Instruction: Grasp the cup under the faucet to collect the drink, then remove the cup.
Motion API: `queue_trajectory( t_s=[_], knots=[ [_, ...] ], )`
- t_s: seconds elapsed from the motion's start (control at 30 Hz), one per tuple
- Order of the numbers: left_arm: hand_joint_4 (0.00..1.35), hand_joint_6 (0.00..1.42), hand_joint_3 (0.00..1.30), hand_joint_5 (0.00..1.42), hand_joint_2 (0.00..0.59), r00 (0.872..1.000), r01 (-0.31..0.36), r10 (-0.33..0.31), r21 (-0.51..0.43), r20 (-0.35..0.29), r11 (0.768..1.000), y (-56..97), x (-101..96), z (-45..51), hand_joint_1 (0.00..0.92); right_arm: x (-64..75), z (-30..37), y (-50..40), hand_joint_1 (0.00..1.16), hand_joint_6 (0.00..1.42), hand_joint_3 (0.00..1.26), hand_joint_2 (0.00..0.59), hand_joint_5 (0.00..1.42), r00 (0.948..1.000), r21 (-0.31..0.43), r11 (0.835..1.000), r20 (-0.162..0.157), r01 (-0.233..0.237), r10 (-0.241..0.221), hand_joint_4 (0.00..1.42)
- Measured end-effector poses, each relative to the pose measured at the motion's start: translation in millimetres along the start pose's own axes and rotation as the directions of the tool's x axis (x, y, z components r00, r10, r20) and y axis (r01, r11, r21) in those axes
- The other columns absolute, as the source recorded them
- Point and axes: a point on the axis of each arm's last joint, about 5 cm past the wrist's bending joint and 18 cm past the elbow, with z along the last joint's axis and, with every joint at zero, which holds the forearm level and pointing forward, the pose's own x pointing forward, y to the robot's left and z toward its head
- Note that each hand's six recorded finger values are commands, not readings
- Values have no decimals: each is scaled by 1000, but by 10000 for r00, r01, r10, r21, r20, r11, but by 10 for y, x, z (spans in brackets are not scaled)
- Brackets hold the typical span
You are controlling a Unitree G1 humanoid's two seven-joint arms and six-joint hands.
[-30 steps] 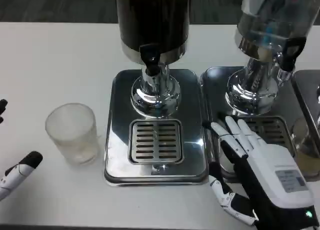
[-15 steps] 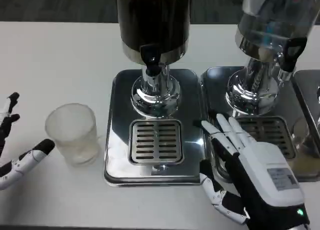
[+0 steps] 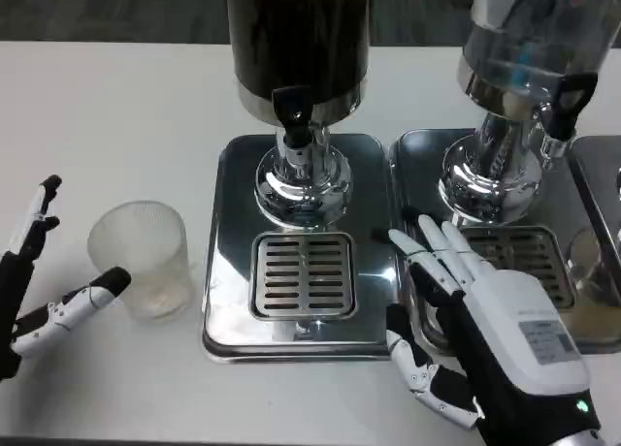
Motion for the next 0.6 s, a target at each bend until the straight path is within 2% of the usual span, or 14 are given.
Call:
queue_trajectory(
  t_s=[0.13, 0.37, 0.6],
  knots=[
    [0, 152, 0, 130, 67, 9997, 229, -231, 216, 81, 9995, -47, 6, 12, 138, -34, -82, -62, 491, 128, 146, 585, 0, 9999, -70, 10000, -138, 3, -4, 11],
    [0, 152, 0, 127, 67, 9993, 176, -184, 251, 327, 9995, -44, 116, 60, 140, -33, -82, -64, 489, 129, 153, 585, 0, 9999, 80, 10000, -146, 36, -35, 12],
    [0, 139, 0, 109, 65, 9989, 399, -408, 382, 223, 9985, -63, 200, 76, 151, -33, -92, -75, 492, 129, 155, 579, 0, 9998, 164, 9999, -175, 14, -12, 12]
  ],
)
